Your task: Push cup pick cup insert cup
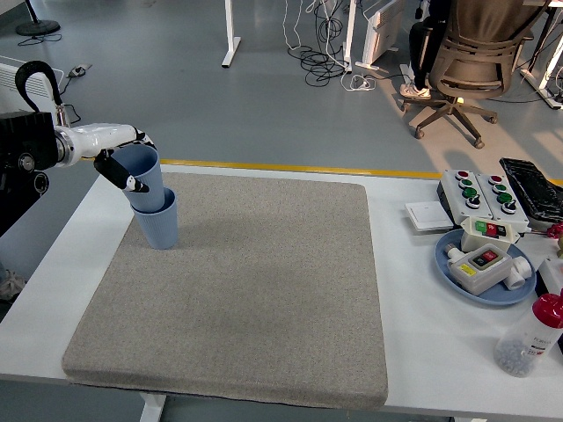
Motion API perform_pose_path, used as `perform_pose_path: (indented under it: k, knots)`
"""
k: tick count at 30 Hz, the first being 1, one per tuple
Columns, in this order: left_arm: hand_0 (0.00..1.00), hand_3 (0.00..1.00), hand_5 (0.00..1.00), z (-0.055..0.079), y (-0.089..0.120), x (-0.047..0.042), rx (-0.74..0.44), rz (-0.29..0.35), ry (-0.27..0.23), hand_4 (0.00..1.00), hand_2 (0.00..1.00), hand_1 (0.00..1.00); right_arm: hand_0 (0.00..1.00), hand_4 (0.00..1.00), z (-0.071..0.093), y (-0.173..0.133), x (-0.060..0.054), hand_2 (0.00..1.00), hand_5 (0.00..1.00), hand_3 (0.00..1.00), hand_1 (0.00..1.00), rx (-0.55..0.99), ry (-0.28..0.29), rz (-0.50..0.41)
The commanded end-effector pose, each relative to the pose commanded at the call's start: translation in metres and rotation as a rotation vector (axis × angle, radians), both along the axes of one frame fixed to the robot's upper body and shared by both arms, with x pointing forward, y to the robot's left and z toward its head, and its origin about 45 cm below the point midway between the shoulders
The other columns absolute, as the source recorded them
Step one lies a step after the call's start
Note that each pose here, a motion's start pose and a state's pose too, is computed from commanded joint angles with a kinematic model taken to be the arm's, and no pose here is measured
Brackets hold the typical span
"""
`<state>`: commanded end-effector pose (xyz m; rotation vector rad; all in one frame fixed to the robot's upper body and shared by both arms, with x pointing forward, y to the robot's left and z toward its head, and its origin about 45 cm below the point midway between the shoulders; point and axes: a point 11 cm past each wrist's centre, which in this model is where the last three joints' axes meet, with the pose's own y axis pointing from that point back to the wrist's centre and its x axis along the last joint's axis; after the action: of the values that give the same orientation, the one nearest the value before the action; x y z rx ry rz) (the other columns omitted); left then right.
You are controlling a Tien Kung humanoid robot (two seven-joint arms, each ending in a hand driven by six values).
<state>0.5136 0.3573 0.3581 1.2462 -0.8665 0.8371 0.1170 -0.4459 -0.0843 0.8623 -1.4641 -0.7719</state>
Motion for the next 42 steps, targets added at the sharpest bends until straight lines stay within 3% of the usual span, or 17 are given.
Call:
perform_pose_path:
  k: [2, 3, 8, 9, 14, 15, 20, 21, 28, 32, 33, 35, 38, 39, 42]
  knots:
    - [0.457, 0.518, 0.176, -0.002, 0.0, -0.0001, -0.002, -0.001, 0.001, 0.643, 0.677, 0.572, 0.67, 0.147, 0.0, 0.0, -0.001, 0.628, 0.492, 0.585, 0.617, 0.0, 0.001, -0.001]
    - [0.452, 0.738, 0.208, -0.003, 0.0, 0.0, -0.004, -0.003, -0.001, 0.694, 0.779, 0.627, 0.67, 0.147, 0.0, 0.0, -0.001, 0.628, 0.493, 0.585, 0.617, 0.0, 0.002, -0.001]
    - [0.452, 0.738, 0.208, -0.006, -0.002, 0.0015, -0.008, -0.01, -0.032, 0.694, 0.779, 0.627, 0.67, 0.147, -0.001, 0.0, -0.003, 0.628, 0.493, 0.585, 0.617, 0.0, 0.007, 0.0]
    - [0.725, 0.915, 0.428, -0.006, -0.002, 0.0017, -0.007, -0.012, -0.037, 0.887, 0.951, 0.812, 0.67, 0.147, -0.001, 0.0, -0.003, 0.628, 0.492, 0.585, 0.617, 0.0, 0.007, 0.001]
    - [0.725, 0.915, 0.428, -0.01, 0.001, 0.0029, 0.016, -0.01, -0.055, 0.887, 0.951, 0.812, 0.67, 0.147, -0.001, 0.0, -0.004, 0.628, 0.492, 0.585, 0.617, 0.0, 0.01, 0.001]
    - [0.896, 0.991, 0.487, -0.01, 0.001, 0.0029, 0.018, -0.009, -0.054, 0.952, 0.998, 0.929, 0.67, 0.147, -0.001, 0.0, -0.004, 0.629, 0.493, 0.585, 0.617, -0.001, 0.01, 0.001]
    - [0.896, 0.991, 0.487, -0.016, 0.008, 0.002, 0.032, 0.013, -0.037, 0.952, 0.998, 0.929, 0.67, 0.147, -0.001, 0.0, -0.004, 0.629, 0.493, 0.585, 0.617, -0.001, 0.009, 0.0]
    - [0.982, 0.998, 0.521, -0.017, 0.008, 0.0019, 0.03, 0.015, -0.037, 0.988, 0.998, 0.993, 0.67, 0.147, -0.001, 0.0, -0.004, 0.628, 0.492, 0.585, 0.617, -0.001, 0.008, 0.001]
    - [0.998, 0.998, 0.547, -0.01, 0.011, 0.0026, 0.01, 0.023, -0.082, 0.998, 0.998, 0.998, 0.67, 0.147, -0.001, 0.0, -0.002, 0.629, 0.492, 0.585, 0.617, 0.0, 0.002, -0.001]
    - [0.998, 0.998, 0.547, 0.0, 0.007, 0.0028, -0.054, 0.031, -0.167, 0.998, 0.998, 0.998, 0.67, 0.147, 0.0, 0.001, -0.001, 0.629, 0.492, 0.585, 0.617, 0.001, -0.002, -0.003]
    - [0.909, 0.993, 0.698, 0.004, 0.006, 0.0023, -0.086, 0.039, -0.199, 0.815, 0.998, 0.935, 0.67, 0.148, 0.0, 0.001, 0.0, 0.628, 0.49, 0.585, 0.617, 0.001, -0.003, -0.003]
    - [0.909, 0.993, 0.698, 0.011, 0.004, 0.002, -0.129, 0.045, -0.248, 0.815, 0.998, 0.935, 0.67, 0.148, 0.0, 0.001, 0.0, 0.628, 0.49, 0.585, 0.617, 0.002, -0.004, -0.004]
    - [0.909, 0.993, 0.698, 0.029, 0.005, -0.0047, -0.252, 0.083, -0.374, 0.815, 0.998, 0.935, 0.67, 0.148, 0.0, 0.001, 0.001, 0.628, 0.49, 0.585, 0.617, 0.001, -0.005, -0.003]
    - [0.543, 0.584, 0.695, 0.034, 0.006, -0.0091, -0.31, 0.099, -0.417, 0.607, 0.617, 0.616, 0.67, 0.148, 0.0, 0.001, 0.002, 0.629, 0.491, 0.585, 0.617, 0.001, -0.006, -0.002]
    - [0.543, 0.584, 0.695, 0.049, 0.007, -0.0212, -0.478, 0.135, -0.509, 0.607, 0.617, 0.616, 0.67, 0.148, 0.001, 0.0, 0.002, 0.629, 0.491, 0.585, 0.617, 0.001, -0.009, -0.008]
